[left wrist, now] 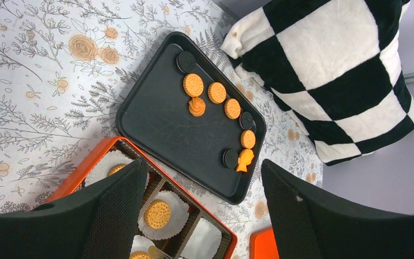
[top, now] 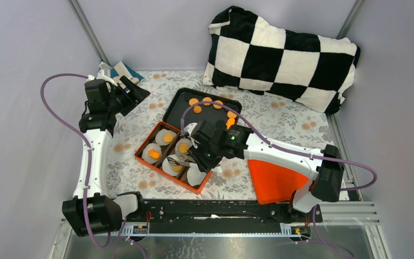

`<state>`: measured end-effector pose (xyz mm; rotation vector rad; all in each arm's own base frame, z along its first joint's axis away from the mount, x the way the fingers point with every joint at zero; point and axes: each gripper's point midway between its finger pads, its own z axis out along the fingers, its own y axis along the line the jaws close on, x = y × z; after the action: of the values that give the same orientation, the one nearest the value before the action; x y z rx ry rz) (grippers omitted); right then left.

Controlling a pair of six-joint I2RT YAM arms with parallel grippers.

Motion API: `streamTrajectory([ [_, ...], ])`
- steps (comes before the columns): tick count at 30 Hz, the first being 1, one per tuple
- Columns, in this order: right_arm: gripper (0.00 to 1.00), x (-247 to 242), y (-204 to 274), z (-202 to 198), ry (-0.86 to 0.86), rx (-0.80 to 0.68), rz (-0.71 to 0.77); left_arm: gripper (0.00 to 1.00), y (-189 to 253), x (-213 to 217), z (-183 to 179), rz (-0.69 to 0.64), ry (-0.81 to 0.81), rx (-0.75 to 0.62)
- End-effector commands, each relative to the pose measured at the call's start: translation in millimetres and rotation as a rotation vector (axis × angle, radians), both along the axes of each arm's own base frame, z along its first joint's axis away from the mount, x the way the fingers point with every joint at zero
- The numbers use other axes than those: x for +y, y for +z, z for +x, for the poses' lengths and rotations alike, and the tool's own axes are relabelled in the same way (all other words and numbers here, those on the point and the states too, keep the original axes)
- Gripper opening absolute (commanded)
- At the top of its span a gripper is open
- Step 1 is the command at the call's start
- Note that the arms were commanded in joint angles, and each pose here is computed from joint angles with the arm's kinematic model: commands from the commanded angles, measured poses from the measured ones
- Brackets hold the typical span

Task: Pack the cookies

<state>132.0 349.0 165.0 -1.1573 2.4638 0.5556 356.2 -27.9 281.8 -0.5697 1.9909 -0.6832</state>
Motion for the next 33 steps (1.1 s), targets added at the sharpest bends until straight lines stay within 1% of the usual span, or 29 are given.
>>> streamTrajectory([
  [1, 0.42, 10.4, 53.0, 25.8, -0.068, -0.166, 0.131, 0.82, 22.2, 0.8, 2.0, 0.021, -0.012, -0.071],
  [4, 0.44, -2.9, 80.8, 47.7, -0.145, -0.297, 0.135, 0.82, 24.8, -0.1, 2.9, 0.013, -0.013, -0.079],
  [7, 0.46, -27.9, 98.7, 73.8, -0.240, -0.440, 0.070, 0.82, 25.4, -2.6, 4.8, 0.000, -0.025, -0.081],
  [10, 0.46, -54.9, 98.5, 99.6, -0.334, -0.497, -0.010, 0.82, 23.9, -4.6, 7.3, -0.011, -0.033, -0.081],
  [14, 0.46, -83.8, 72.9, 128.3, -0.432, -0.460, -0.075, 0.82, 19.4, -9.5, 11.5, -0.019, -0.047, -0.070],
  [18, 0.47, -106.0, 41.3, 140.6, -0.481, -0.408, -0.135, 0.82, 16.5, -11.3, 12.8, -0.016, -0.052, -0.063],
  [24, 0.48, -113.8, -4.1, 137.8, -0.480, -0.328, -0.205, 0.82, 12.1, -10.8, 13.9, -0.015, -0.052, -0.055],
  [28, 0.49, -115.0, -19.2, 133.3, -0.486, -0.281, -0.207, 0.82, 8.6, -9.6, 13.2, -0.010, -0.047, -0.048],
  [33, 0.49, -115.5, -40.5, 118.1, -0.483, -0.205, -0.210, 0.82, 5.9, -10.8, 11.9, -0.013, -0.052, -0.046],
])
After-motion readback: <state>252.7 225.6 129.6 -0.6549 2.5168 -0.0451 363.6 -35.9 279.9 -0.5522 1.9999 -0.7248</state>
